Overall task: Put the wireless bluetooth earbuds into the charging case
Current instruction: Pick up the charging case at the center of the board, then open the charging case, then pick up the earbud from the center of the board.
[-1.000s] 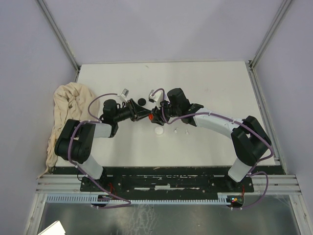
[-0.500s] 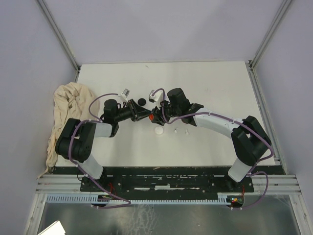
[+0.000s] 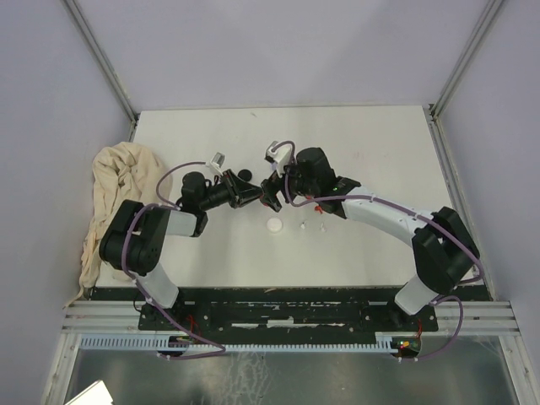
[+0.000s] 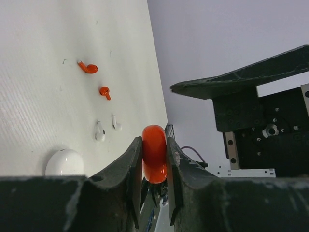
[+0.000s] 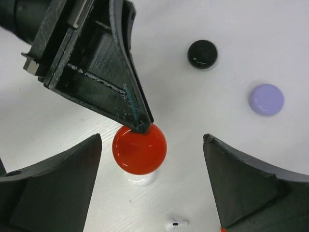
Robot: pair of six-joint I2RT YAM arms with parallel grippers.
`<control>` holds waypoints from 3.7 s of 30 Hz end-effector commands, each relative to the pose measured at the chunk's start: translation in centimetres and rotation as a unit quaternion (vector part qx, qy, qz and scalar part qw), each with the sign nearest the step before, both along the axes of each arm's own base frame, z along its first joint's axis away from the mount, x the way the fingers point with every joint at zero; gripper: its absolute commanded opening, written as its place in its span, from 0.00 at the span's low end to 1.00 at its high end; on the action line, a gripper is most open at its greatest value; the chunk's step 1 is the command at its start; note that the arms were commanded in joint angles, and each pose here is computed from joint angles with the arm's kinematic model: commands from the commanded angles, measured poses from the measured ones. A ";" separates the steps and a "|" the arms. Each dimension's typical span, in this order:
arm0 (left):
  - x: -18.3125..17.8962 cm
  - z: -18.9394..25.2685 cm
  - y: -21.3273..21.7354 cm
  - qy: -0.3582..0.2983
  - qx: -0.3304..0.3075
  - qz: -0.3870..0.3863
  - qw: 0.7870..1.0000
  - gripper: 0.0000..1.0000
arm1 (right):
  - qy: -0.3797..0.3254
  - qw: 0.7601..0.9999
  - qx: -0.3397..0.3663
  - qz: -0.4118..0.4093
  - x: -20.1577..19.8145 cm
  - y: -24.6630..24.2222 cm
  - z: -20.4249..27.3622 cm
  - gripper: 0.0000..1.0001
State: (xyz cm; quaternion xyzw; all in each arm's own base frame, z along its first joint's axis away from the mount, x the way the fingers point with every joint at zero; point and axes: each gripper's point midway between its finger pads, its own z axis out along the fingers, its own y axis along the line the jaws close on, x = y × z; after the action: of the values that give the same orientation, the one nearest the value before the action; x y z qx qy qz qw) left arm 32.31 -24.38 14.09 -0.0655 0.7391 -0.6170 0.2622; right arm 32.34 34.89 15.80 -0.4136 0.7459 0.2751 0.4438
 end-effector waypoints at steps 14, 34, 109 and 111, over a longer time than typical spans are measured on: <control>1.7 3.0 2.5 0.017 -0.193 0.138 0.971 0.03 | 0.017 0.972 0.031 -0.233 4.2 -4.3 2.7 0.96; 1.1 4.3 2.6 0.007 -0.203 0.134 0.970 0.03 | 0.055 0.975 0.010 -0.213 4.9 -2.3 -1.6 0.96; 1.9 3.5 5.5 0.014 -0.201 0.177 0.963 0.03 | 0.203 0.893 -0.246 -0.316 3.9 -14.5 -12.7 0.40; 1.9 3.5 5.5 0.014 -0.201 0.177 0.963 0.03 | 0.205 0.893 -0.247 -0.315 3.9 -14.6 -12.7 0.40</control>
State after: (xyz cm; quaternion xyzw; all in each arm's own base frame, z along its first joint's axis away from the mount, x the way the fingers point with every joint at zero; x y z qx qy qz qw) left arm 34.99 -19.04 13.61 -0.3094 0.6245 -0.6517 0.2992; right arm 35.21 19.84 2.34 -0.1892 0.9577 -0.0016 0.2169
